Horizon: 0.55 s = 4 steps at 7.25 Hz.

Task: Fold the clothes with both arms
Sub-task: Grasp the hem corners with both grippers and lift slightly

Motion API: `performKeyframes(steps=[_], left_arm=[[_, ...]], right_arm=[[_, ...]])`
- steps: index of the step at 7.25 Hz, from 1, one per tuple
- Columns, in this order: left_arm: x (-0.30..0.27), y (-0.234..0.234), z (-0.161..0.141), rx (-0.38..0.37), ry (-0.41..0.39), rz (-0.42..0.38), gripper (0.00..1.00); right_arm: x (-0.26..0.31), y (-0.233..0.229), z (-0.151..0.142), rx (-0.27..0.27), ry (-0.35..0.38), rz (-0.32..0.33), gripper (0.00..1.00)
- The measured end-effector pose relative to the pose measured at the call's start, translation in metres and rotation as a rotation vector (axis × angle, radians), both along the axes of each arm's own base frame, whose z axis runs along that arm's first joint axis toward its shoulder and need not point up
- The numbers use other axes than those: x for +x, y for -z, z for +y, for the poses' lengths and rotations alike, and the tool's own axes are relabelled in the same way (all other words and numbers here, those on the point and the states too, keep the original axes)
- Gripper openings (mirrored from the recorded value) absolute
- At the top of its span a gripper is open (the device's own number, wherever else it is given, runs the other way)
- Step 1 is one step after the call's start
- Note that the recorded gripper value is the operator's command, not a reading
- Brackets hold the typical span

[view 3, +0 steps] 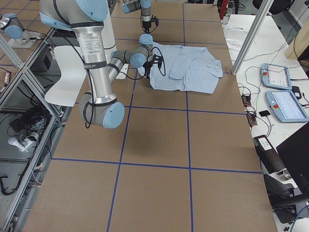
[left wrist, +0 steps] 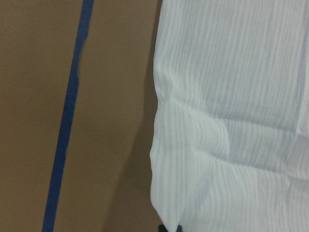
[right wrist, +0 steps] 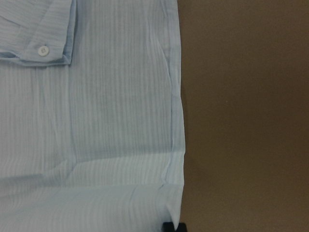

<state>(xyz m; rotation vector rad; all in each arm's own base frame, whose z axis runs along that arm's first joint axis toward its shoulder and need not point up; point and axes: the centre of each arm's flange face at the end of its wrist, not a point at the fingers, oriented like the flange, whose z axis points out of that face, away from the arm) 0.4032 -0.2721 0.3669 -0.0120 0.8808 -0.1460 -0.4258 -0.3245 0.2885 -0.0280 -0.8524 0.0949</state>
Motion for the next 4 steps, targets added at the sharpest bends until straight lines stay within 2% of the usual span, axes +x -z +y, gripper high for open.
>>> performKeyframes(steps=[4], left_arm=[[-0.0007, -0.0006, -0.0009, 0.018, -0.016, -0.002, 0.00]], right_arm=[[0.0090, -0.0024, -0.0116, -0.007, -0.010, 0.000, 0.00]])
